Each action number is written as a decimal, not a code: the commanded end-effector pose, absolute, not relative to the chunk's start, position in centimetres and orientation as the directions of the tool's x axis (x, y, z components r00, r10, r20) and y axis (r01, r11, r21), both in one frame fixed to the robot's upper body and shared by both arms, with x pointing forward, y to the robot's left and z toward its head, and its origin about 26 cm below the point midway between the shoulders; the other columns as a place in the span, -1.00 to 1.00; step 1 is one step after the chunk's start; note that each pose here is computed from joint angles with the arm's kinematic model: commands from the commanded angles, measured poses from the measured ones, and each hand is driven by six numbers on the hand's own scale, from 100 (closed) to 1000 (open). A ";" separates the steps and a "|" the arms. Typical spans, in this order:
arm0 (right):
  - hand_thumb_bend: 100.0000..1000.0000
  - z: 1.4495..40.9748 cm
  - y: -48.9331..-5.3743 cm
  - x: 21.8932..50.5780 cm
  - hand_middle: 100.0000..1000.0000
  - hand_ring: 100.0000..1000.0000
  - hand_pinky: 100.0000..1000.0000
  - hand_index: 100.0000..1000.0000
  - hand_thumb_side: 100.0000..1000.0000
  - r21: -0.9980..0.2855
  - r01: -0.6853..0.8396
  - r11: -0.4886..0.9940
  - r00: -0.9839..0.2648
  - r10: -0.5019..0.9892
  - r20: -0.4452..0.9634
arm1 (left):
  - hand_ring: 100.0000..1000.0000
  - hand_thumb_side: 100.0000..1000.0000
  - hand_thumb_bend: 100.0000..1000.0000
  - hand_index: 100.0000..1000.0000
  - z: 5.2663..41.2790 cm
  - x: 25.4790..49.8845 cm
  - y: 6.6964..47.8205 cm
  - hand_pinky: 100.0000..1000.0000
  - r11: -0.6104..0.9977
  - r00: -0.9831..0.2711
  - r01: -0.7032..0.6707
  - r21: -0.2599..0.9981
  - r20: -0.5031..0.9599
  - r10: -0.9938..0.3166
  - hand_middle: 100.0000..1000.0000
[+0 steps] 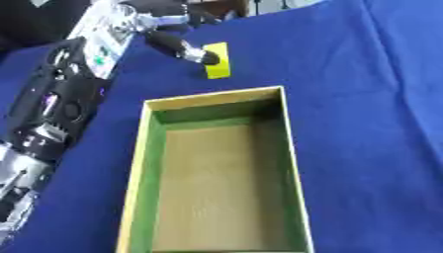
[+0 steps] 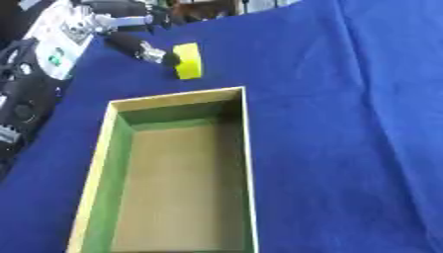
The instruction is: Pick up objects on the table and place them in the box.
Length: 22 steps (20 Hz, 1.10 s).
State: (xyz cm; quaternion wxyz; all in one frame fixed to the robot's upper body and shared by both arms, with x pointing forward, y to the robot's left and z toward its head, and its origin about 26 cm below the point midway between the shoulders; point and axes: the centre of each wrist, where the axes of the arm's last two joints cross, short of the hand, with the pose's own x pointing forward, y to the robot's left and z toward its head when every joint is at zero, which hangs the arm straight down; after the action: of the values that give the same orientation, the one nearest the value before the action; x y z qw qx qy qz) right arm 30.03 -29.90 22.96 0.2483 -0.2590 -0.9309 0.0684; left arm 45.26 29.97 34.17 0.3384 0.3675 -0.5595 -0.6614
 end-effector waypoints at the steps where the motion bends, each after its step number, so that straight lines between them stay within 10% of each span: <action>1: -0.94 23.9 -30.0 29.8 0.19 0.15 -0.20 0.50 0.07 -0.258 0.452 0.854 -0.756 0.520 0.397 | 0.80 0.90 0.34 1.00 35.7 44.9 30.9 0.57 -0.175 -0.453 0.013 0.985 -0.150 -0.879 0.91; 22: -0.86 24.0 -29.7 29.9 0.16 0.14 -0.21 0.48 0.11 -0.265 0.447 0.854 -0.766 0.519 0.380 | 0.57 0.76 0.05 0.90 35.0 45.5 31.7 0.27 -0.158 -0.378 -0.036 0.987 -0.160 -0.912 0.53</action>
State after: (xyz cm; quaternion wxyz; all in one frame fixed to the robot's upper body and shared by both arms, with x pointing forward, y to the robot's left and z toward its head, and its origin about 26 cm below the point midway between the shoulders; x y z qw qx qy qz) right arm 30.11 -29.76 23.22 0.2401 -0.2560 -0.9334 0.0747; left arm 45.93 31.11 33.34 0.3592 0.4153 -0.5373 -0.6401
